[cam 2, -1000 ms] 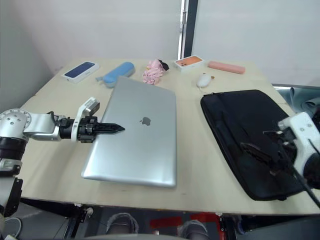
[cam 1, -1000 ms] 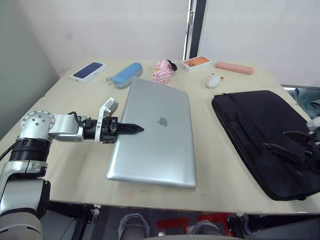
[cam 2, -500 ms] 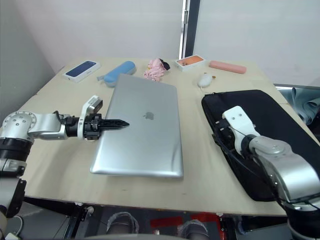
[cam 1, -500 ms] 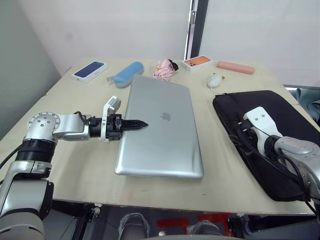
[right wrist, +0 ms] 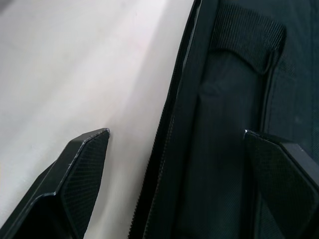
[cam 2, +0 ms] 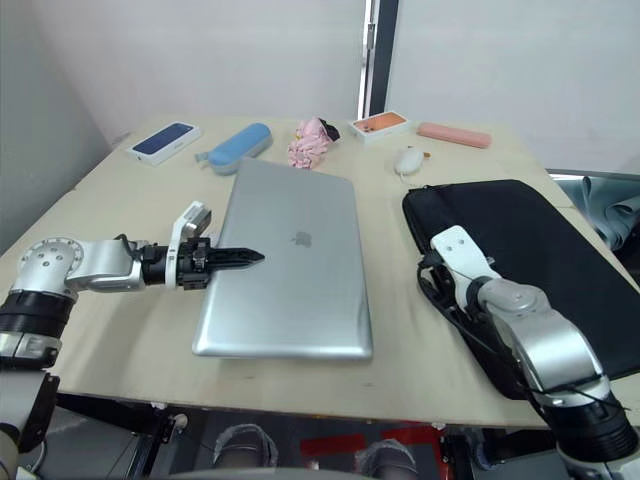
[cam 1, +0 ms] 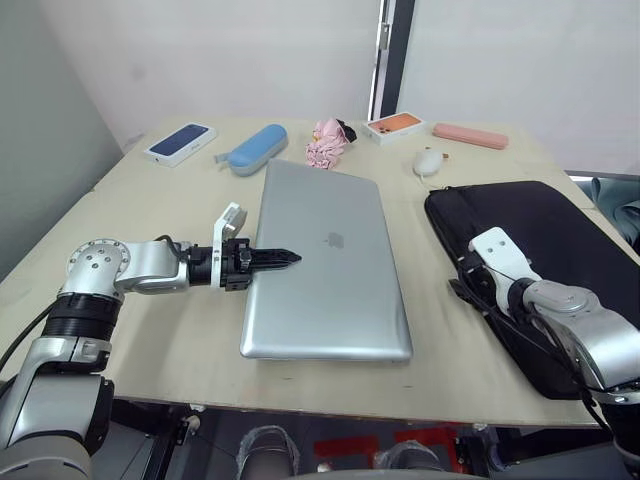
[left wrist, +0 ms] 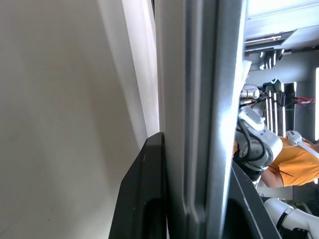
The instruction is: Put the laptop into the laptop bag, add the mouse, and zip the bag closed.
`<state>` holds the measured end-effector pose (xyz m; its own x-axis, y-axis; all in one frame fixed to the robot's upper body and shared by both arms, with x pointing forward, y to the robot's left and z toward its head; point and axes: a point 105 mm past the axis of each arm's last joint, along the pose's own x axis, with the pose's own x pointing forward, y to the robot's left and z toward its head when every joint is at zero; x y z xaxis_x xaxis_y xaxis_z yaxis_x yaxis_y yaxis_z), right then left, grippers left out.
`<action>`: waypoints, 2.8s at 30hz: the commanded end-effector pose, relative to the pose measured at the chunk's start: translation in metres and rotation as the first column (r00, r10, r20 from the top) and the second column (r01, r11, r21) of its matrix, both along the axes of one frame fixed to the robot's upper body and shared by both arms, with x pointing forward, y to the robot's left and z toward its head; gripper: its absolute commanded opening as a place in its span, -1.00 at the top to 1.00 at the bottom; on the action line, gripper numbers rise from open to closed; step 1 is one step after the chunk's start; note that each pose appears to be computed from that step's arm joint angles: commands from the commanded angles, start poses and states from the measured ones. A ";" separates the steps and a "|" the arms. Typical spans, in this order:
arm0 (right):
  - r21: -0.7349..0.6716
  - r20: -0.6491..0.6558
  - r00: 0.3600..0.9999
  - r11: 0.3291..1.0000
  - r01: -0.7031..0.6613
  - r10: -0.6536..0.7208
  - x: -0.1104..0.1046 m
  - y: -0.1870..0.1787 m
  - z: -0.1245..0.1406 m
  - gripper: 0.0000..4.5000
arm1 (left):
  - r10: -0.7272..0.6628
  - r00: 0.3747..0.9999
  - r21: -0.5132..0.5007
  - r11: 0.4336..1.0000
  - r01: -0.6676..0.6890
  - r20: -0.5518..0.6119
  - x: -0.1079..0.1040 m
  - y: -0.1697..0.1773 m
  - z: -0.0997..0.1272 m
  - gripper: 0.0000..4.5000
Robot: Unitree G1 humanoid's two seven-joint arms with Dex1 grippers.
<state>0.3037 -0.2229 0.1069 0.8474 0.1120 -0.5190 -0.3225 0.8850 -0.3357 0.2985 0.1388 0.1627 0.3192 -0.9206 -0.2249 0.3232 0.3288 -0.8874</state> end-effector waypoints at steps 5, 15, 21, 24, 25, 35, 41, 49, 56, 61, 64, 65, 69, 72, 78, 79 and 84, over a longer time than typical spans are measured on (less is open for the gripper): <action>0.082 0.024 0.998 0.995 0.060 -0.062 0.005 -0.017 0.000 -0.19 | 0.014 0.990 -0.145 0.989 0.007 0.144 -0.003 0.001 0.042 0.83; 0.133 -0.024 0.995 0.986 0.104 -0.101 -0.004 -0.028 -0.018 1.00 | 0.041 0.989 -0.149 0.989 -0.020 0.140 0.001 0.003 0.041 0.83; 0.143 -0.005 0.994 0.984 0.110 -0.110 -0.006 -0.030 -0.012 1.00 | 0.031 0.989 -0.163 0.987 -0.007 0.146 0.004 -0.004 0.045 0.83; 0.227 0.048 0.990 0.966 0.120 -0.134 -0.001 -0.025 0.008 1.00 | 0.022 0.992 -0.183 0.983 0.001 0.124 0.005 -0.011 0.040 0.83; 0.309 0.068 0.985 0.942 0.128 -0.156 0.001 -0.022 0.020 1.00 | 0.015 0.994 -0.182 0.983 0.004 0.105 0.004 -0.016 0.034 0.83; 0.439 0.120 0.986 0.897 0.052 -0.117 -0.009 -0.011 0.083 1.00 | 0.061 0.997 -0.343 0.938 -0.040 0.051 0.020 -0.055 0.037 0.83; 0.450 0.133 0.987 0.893 0.025 -0.094 -0.008 -0.007 0.098 1.00 | 0.033 0.999 -0.374 0.927 -0.027 0.010 0.019 -0.073 0.034 0.83; 0.439 0.146 0.988 0.898 -0.012 -0.058 -0.003 0.008 0.099 1.00 | -0.047 0.998 -0.382 0.924 0.028 -0.040 0.003 -0.097 0.017 0.83; 0.454 0.156 0.987 0.890 -0.035 -0.040 0.000 0.022 0.101 1.00 | -0.076 0.993 -0.309 0.950 0.044 -0.090 0.001 -0.099 0.000 0.83; 0.485 0.174 0.985 0.871 -0.081 -0.005 0.002 0.042 0.108 1.00 | -0.086 0.992 -0.314 0.948 0.052 -0.096 0.002 -0.105 0.002 0.83; 0.504 0.182 0.983 0.858 -0.097 0.004 0.003 0.050 0.110 1.00 | -0.066 0.992 -0.331 0.943 0.027 -0.109 0.006 -0.108 0.004 0.83; 0.513 0.184 0.983 0.853 -0.100 0.005 0.004 0.053 0.110 1.00 | -0.051 0.992 -0.338 0.941 0.009 -0.115 0.008 -0.108 0.005 0.83; 0.555 0.185 0.983 0.825 -0.111 0.007 0.004 0.065 0.107 1.00 | 0.017 0.990 -0.359 0.931 -0.066 -0.138 0.020 -0.108 0.011 0.83; 0.597 0.181 0.983 0.794 -0.111 0.001 0.005 0.075 0.104 1.00 | 0.053 0.987 -0.353 0.930 -0.103 -0.148 0.025 -0.108 0.013 0.83; 0.668 0.184 0.983 0.730 -0.145 0.027 0.007 0.104 0.106 1.00 | 0.030 0.987 -0.348 0.934 -0.084 -0.159 0.025 -0.122 0.011 0.83; 0.675 0.182 0.983 0.724 -0.146 0.028 0.007 0.107 0.106 1.00 | 0.022 0.987 -0.346 0.935 -0.077 -0.161 0.024 -0.125 0.010 0.83; 0.709 0.186 0.981 0.683 -0.175 0.058 0.010 0.129 0.113 1.00 | -0.031 0.983 -0.340 0.940 -0.033 -0.183 0.016 -0.139 0.000 0.83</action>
